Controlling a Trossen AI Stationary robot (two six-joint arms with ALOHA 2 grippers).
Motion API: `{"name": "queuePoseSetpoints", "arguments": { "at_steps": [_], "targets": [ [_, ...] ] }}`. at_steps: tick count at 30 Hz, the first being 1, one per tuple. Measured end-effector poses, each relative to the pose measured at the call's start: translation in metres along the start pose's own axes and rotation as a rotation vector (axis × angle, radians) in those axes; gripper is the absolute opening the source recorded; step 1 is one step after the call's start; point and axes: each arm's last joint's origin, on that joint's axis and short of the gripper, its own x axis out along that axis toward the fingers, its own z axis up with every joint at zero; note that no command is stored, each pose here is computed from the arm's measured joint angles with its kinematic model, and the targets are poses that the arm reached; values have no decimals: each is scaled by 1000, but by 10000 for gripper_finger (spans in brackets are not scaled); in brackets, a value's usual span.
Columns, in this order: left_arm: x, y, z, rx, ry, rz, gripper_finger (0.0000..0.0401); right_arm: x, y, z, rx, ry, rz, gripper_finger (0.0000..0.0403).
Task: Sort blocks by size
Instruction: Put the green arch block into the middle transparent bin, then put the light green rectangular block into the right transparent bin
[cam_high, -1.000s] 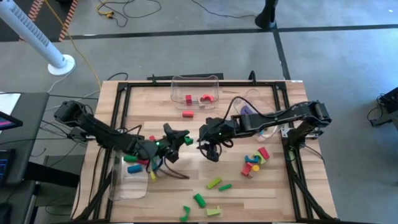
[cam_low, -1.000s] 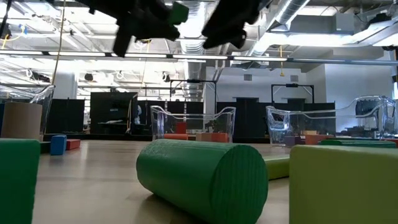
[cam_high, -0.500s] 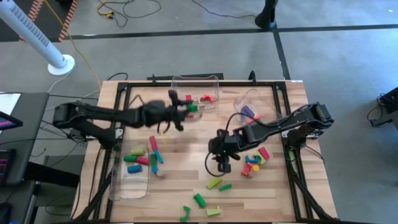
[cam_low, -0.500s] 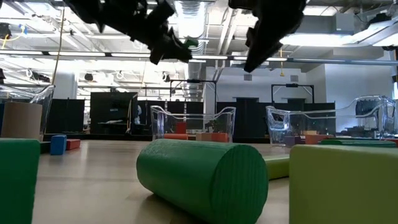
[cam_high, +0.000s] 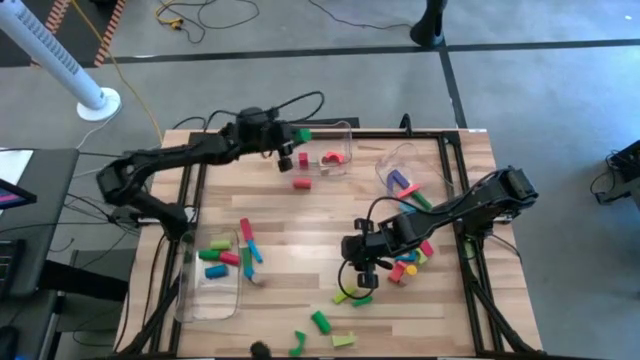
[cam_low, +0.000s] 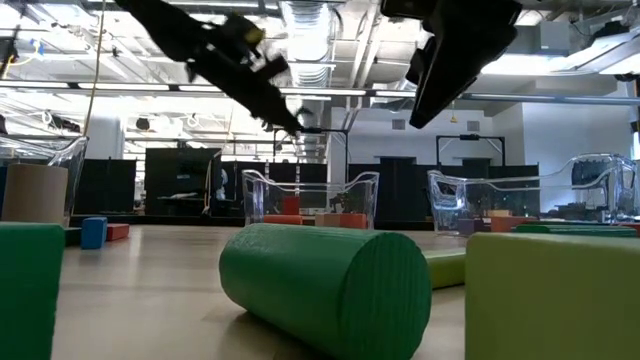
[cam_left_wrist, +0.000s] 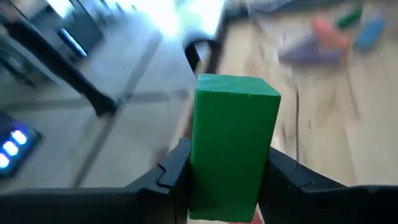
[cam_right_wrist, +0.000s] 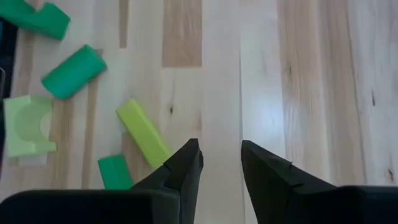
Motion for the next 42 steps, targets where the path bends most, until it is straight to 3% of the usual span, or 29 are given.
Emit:
{"name": "queuePoseSetpoints", "arguments": {
  "at_steps": [9, 20, 29, 42],
  "targets": [
    [59, 16, -6, -59, 253, -96, 134, -1, 12, -5, 2, 9, 16, 141],
    [89, 25, -17, -149, 472, -182, 138, -2, 21, -9, -31, -1, -18, 140],
    [88, 25, -18, -158, 486, -191, 146, -3, 21, -11, -34, 18, -25, 140],
    [87, 25, -18, -165, 486, -191, 223, -3, 20, -11, -33, 20, -27, 140]
  ]
}}
